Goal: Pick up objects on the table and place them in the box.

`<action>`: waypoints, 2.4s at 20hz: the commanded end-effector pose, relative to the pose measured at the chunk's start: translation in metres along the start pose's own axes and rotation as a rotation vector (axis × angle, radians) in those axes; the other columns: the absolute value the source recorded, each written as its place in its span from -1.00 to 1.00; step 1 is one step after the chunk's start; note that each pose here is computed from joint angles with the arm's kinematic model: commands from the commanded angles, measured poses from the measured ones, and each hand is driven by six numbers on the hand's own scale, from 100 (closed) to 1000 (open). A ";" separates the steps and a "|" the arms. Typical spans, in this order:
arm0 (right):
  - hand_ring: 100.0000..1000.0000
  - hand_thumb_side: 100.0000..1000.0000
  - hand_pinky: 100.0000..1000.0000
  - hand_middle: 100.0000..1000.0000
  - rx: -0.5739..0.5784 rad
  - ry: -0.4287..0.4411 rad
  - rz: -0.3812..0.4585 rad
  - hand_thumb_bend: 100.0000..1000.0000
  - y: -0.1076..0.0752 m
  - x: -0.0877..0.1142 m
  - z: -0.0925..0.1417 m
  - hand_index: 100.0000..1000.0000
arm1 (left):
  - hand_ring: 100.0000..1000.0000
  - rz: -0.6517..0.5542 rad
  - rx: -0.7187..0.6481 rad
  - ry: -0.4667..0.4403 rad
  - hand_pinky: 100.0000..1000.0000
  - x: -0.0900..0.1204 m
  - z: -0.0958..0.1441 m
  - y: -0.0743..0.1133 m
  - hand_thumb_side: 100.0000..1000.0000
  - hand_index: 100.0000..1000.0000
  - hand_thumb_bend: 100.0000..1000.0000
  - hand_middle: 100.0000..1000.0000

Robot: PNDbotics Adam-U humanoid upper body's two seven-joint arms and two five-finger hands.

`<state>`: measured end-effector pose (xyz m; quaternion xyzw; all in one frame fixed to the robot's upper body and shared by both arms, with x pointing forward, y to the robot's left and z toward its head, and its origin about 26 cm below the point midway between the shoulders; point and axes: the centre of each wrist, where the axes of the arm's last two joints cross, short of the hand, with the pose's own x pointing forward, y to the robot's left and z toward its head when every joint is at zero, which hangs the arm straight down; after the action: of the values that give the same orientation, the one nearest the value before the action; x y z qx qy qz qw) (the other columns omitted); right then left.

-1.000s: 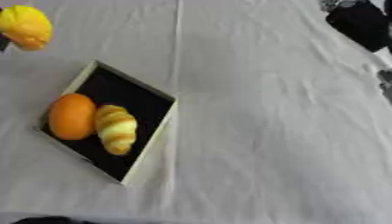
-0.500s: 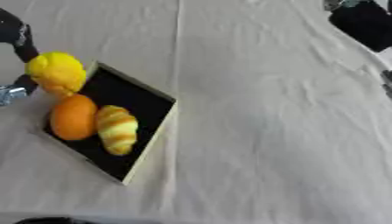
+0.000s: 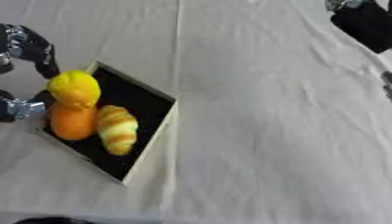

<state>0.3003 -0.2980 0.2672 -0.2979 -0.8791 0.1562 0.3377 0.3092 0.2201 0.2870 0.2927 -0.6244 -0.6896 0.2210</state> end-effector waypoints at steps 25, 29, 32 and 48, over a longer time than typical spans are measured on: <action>0.44 -0.05 0.71 0.38 -0.003 0.012 -0.008 -1.00 -0.002 0.001 0.004 0.62 | 0.50 -0.059 0.049 0.027 0.50 0.001 0.010 0.006 -1.00 0.74 -0.23 0.45; 0.44 -0.06 0.71 0.38 -0.008 0.010 -0.005 -1.00 -0.003 0.000 0.004 0.62 | 0.44 -0.057 0.169 0.044 0.47 -0.009 0.021 0.013 -1.00 0.70 -0.31 0.36; 0.44 -0.09 0.71 0.38 -0.017 0.008 0.002 -1.00 -0.004 0.000 0.005 0.62 | 0.39 -0.055 0.311 0.085 0.46 -0.020 0.035 0.022 -1.00 0.66 -0.41 0.31; 0.44 -0.18 0.71 0.37 -0.087 -0.022 0.002 -1.00 -0.012 0.001 0.000 0.62 | 0.24 0.098 0.974 0.250 0.44 -0.058 0.095 -0.002 -1.00 0.54 -0.62 0.14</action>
<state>0.2986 -0.3058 0.2614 -0.3033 -0.8828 0.1219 0.3374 0.2918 0.3247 0.2866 0.4063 -0.8429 -0.2982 0.1884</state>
